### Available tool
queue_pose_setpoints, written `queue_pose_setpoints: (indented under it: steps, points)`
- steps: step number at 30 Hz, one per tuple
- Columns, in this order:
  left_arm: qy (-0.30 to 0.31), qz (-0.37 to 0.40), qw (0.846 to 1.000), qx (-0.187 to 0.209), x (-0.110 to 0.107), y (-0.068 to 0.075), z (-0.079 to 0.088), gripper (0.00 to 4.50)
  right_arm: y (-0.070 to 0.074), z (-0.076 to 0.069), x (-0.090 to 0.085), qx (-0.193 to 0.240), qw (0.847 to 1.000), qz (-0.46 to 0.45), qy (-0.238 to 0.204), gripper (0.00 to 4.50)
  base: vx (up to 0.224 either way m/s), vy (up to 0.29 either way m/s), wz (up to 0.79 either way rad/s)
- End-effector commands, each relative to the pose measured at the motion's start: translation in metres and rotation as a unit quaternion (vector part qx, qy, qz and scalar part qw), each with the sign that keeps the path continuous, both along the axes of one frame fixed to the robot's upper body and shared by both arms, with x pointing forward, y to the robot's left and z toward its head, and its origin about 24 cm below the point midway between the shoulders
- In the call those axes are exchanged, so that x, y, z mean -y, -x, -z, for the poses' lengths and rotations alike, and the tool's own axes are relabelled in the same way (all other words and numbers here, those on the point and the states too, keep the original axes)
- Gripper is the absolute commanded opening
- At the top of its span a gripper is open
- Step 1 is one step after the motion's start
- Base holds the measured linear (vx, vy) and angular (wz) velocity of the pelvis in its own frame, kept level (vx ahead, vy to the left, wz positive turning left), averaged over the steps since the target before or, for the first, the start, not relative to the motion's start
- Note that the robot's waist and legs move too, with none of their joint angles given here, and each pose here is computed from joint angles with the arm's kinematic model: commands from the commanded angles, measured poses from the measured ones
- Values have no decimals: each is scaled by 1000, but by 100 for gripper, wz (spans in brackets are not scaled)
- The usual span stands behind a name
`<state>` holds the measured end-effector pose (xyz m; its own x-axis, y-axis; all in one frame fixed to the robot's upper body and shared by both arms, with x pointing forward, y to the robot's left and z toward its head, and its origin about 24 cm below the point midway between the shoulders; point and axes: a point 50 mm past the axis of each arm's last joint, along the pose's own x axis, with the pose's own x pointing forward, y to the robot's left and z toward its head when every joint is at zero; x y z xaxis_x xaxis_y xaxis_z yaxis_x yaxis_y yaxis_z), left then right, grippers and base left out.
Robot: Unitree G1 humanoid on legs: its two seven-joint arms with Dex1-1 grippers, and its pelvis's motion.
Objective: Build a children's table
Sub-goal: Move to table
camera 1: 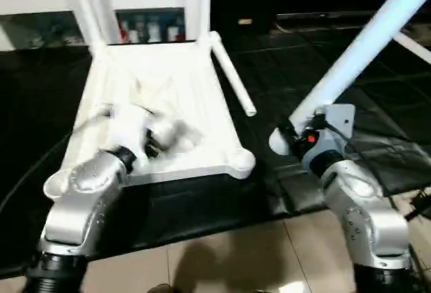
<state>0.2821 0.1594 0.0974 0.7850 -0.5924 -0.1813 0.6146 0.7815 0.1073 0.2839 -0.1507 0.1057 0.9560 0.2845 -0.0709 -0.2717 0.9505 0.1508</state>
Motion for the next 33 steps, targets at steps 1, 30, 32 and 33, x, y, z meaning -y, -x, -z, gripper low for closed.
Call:
queue_pose_setpoints:
  steps: [1, 30, 32, 33]
  points:
    - [-14, 50, 999, -10, 7, 1, 2, 385, -3, -4, 5, 10, 1000, -1, -4, 192, 0, 0, 0]
    - [110, -156, 982, 5, -2, 6, 5, 385, 10, 5, 4, 21, 1000, 5, 16, 192, 6, 4, 0]
    - [110, -155, 982, 6, -1, 6, 4, 385, 10, 6, 3, 18, 1000, 0, 20, 192, 85, 25, 33]
    - [110, -155, 982, 6, -1, 6, 4, 385, 10, 6, 3, 17, 1000, -2, 21, 192, 90, 25, 45]
